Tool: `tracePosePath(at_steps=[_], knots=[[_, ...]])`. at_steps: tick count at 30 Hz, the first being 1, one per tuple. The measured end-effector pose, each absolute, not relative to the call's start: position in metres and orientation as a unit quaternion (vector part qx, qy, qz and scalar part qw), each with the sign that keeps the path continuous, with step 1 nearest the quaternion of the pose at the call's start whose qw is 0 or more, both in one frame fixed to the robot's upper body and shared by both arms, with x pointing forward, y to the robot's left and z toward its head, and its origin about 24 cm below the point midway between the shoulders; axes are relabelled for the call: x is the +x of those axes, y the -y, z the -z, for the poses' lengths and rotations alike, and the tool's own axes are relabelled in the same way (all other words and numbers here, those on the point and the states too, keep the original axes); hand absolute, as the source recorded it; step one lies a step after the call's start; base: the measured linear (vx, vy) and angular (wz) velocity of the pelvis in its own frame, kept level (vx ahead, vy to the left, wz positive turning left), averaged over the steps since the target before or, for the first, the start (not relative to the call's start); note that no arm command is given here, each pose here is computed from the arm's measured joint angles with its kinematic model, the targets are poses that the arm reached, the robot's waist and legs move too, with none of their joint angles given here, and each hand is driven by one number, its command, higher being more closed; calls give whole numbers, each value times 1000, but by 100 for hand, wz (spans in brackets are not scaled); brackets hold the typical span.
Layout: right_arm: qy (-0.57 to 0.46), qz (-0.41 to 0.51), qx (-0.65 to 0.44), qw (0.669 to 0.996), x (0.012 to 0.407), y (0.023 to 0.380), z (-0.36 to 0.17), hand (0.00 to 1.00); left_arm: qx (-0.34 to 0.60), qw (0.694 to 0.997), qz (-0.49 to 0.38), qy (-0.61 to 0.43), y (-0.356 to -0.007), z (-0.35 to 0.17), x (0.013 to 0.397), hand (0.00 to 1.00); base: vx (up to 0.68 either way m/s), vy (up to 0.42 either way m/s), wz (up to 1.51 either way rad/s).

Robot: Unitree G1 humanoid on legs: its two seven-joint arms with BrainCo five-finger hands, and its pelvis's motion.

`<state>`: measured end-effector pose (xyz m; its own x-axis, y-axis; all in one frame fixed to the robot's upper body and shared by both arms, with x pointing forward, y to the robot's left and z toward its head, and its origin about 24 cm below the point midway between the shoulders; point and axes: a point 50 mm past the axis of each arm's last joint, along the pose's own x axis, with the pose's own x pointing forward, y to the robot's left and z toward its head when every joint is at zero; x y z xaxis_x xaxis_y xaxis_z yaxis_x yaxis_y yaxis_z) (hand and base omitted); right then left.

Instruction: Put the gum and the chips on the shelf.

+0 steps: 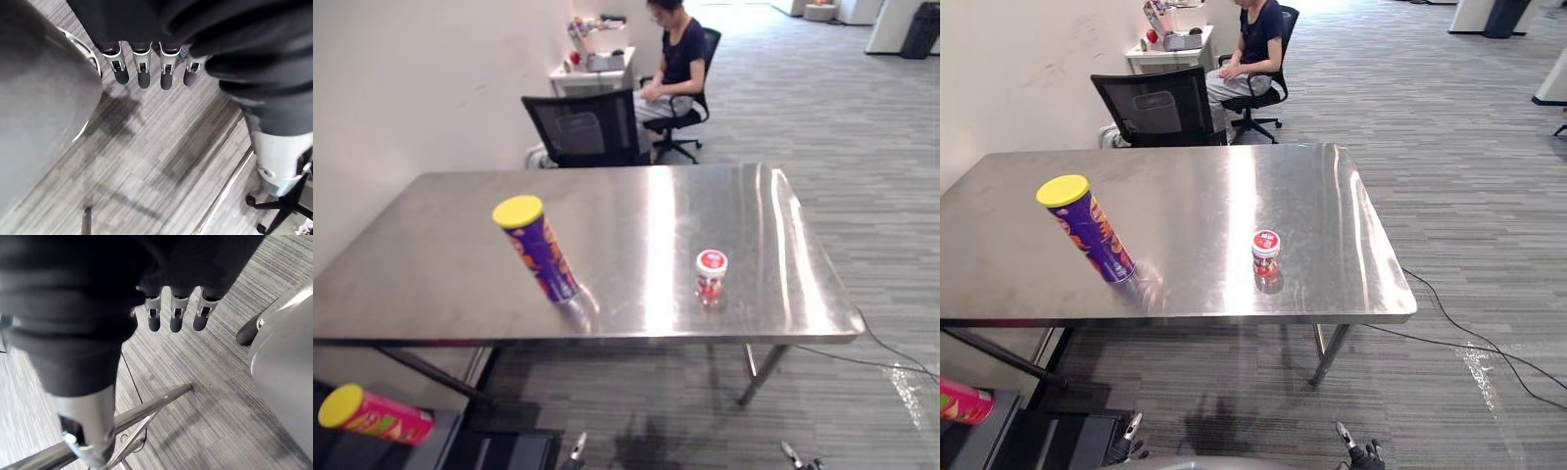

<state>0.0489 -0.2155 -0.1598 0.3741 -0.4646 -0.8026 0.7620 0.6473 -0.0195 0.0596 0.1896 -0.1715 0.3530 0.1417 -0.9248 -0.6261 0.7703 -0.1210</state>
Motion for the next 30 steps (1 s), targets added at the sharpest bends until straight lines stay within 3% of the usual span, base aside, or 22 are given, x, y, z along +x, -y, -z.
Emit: tracePosePath(at_steps=[6,11,17,20,23,26,30], knots=[[-436,425,160,777,35,220,162,0,-205,800,-261,-500,-202,169,60,0,-75,-16,-9],[-381,523,156,746,37,253,151,0,-195,804,-267,-494,-211,167,58,0,-128,-40,1],[-143,632,118,752,82,333,79,0,-186,810,-274,-484,-217,164,50,0,-31,6,-6],[-9,628,65,775,119,352,19,0,-179,814,-271,-482,-219,163,48,0,69,4,-1],[100,566,18,818,158,339,-37,0,-168,817,-261,-487,-216,163,50,0,99,-5,-3],[159,431,-28,888,193,300,-71,0,-162,824,-255,-479,-217,161,54,0,94,-15,-2],[166,263,-61,949,219,264,-80,0,-132,833,-234,-484,-220,160,58,0,58,-5,0]])
